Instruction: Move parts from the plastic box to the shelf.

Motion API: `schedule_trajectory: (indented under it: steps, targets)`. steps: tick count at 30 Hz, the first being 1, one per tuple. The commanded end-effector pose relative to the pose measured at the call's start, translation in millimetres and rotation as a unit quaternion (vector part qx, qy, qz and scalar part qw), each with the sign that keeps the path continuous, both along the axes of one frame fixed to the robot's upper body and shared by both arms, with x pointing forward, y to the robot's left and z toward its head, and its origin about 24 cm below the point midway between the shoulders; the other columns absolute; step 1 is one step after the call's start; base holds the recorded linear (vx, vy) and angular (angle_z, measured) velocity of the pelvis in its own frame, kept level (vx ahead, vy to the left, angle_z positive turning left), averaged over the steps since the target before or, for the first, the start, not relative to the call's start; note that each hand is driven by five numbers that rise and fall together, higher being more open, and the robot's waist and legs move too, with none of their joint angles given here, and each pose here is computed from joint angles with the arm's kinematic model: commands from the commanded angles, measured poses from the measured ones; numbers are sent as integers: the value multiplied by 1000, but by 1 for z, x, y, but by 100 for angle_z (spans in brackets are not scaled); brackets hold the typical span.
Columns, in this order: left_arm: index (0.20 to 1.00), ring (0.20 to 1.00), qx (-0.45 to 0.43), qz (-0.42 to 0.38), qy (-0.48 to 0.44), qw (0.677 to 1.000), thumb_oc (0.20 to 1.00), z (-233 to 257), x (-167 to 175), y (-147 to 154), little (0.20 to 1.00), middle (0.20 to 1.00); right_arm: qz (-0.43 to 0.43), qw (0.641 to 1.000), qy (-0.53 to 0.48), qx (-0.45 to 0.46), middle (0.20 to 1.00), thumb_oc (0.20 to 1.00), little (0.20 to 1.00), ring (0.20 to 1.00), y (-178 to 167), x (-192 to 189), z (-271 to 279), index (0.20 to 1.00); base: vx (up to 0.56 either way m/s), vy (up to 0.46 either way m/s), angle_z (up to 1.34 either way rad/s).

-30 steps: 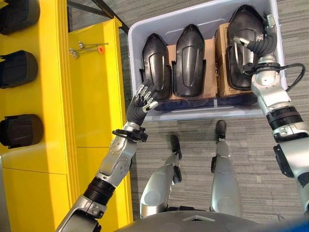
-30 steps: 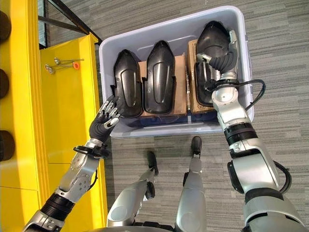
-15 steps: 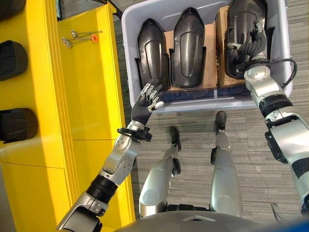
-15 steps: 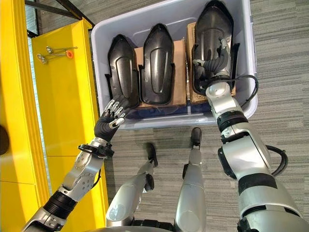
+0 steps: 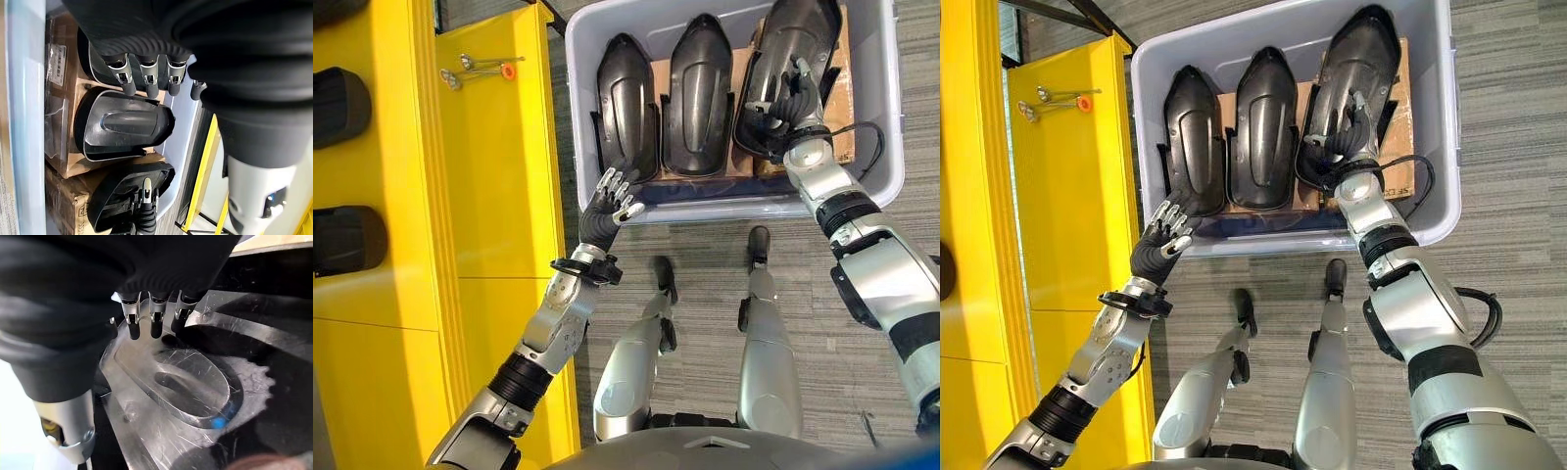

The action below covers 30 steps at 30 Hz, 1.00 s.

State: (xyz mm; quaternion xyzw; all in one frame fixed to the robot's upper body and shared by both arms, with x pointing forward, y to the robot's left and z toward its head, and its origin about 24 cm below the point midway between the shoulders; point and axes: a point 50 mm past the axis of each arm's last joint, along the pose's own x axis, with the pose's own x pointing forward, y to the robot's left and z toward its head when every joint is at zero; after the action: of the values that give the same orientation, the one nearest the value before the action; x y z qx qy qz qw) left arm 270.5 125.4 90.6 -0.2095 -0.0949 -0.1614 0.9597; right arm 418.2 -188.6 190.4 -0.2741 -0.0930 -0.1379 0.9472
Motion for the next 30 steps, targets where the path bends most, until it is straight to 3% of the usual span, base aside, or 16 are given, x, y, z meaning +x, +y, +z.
schedule_trajectory:
  steps: [1,8,21,30]
  targets:
    - [1000,1000,-10,-15,-50,999,1000,16,-9,-3,1000,1000,40,996,72,-26,1000,1000,1000,1000,19,-3,-38,1000,0,0,0]
    - [1000,1000,-13,5,-46,999,1000,16,-11,5,1000,1000,31,999,42,-15,1000,1000,1000,1000,8,-11,-40,1000,0,0,0]
    - [1000,1000,-14,42,-42,998,1000,15,-9,14,1000,1000,-1,976,-215,-37,1000,1000,1000,1000,0,-56,35,1000,4,-1,-2]
    - [1000,1000,-7,48,-39,998,1000,12,-12,16,1000,1000,-11,959,-283,-20,1000,1000,1000,1000,6,-84,34,1000,3,-1,-2]
